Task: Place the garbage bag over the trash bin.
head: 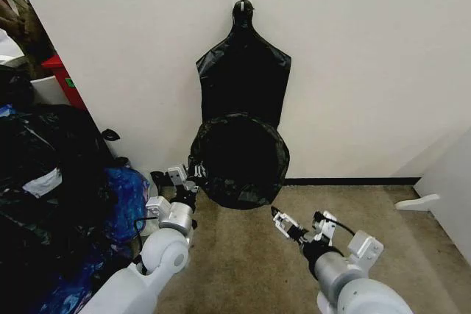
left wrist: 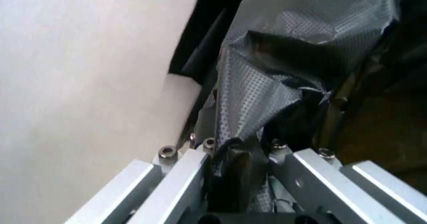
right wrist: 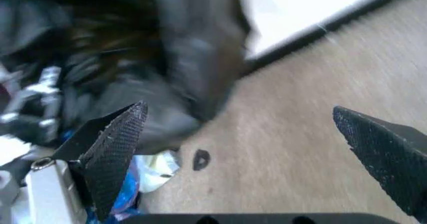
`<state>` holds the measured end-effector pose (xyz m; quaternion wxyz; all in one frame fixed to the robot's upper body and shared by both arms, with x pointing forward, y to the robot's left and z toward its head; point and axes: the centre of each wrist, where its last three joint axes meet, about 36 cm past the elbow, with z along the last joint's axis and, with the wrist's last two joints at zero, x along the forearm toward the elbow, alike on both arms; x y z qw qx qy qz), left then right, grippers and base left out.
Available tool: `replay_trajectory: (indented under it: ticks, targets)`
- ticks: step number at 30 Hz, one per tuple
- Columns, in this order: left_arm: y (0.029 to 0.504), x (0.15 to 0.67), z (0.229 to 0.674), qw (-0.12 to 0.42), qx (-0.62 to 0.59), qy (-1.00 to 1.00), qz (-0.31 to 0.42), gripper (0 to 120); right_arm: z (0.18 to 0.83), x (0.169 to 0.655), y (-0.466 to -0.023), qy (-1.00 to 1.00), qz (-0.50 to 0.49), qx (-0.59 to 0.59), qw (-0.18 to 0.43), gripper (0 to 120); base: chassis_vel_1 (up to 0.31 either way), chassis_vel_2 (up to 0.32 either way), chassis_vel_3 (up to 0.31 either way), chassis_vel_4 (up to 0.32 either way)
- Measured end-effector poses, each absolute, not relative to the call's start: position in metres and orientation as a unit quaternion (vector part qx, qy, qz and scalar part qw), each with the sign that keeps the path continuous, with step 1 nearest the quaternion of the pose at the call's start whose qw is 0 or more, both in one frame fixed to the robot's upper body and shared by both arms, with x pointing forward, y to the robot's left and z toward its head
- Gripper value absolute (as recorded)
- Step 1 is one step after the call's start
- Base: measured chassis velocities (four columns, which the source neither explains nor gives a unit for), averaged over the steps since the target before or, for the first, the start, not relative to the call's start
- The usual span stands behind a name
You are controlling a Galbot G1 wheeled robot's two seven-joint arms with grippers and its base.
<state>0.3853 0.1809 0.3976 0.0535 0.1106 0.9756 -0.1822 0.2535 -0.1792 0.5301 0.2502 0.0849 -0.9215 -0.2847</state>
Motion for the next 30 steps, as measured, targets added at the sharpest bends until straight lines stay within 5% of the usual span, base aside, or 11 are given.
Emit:
replay_trajectory:
  ticks: [12, 30]
  targets:
    - [0.163, 0.377, 0.382, 0.091, 0.159, 0.973, -0.140, 2, 0.542, 0.265, -0.167, -0.910, -0.278, 0.269, 0.148, 100, 0.000, 0.000, 0.000, 0.000]
    - [0.161, 0.377, 0.386, 0.111, 0.180, 0.968, -0.134, 2, 0.498, 0.301, -0.154, -0.930, -0.225, 0.185, 0.223, 95, 0.000, 0.000, 0.000, 0.000]
